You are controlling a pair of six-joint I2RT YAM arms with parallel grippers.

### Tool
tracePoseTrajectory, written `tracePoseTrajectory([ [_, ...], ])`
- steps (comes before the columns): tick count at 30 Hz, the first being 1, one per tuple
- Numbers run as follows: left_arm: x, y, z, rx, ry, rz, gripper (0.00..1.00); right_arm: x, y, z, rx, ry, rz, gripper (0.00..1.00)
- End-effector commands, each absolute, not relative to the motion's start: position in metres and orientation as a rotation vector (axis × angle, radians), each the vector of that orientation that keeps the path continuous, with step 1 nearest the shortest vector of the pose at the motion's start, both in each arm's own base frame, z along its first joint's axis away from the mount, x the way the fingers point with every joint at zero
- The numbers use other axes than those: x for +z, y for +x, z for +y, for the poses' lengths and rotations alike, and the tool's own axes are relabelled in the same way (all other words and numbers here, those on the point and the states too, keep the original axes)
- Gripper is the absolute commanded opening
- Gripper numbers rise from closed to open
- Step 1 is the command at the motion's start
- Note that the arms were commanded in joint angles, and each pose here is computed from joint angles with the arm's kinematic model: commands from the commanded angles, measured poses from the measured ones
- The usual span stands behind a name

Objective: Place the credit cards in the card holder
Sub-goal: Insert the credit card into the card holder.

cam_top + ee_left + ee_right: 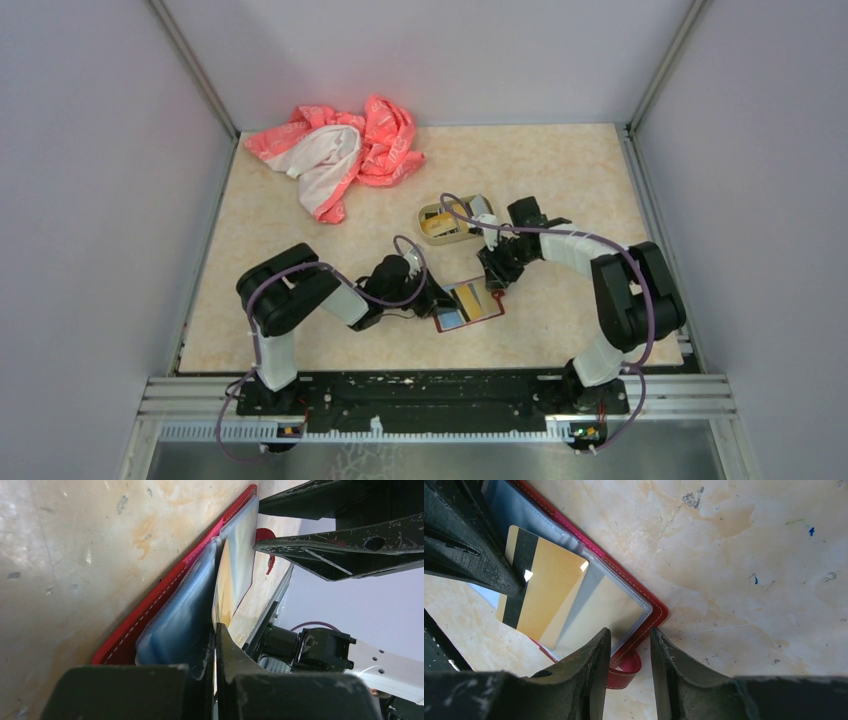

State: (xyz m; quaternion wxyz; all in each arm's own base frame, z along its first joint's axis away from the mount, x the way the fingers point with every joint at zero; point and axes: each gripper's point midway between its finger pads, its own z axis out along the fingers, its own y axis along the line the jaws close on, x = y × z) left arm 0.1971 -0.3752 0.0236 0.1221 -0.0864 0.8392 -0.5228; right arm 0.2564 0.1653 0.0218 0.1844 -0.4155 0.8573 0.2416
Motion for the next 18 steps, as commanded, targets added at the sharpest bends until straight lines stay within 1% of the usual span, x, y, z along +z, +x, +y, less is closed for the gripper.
tracePoseTrajectory([
  [1,0.001,0.188,-0.37,-1.436,-0.278,2.58,0.0,0.026,0.266,0.172,0.669,-1.193,2.382,0.35],
  [16,0.003,0.196,-0.384,-1.47,-0.266,2.569,0.0,0.033,0.265,0.178,0.695,-1.202,2.357,0.35],
  [18,0.003,0.197,-0.385,-1.476,-0.265,2.566,0.02,0.04,0.266,0.179,0.696,-1.2,2.33,0.35],
])
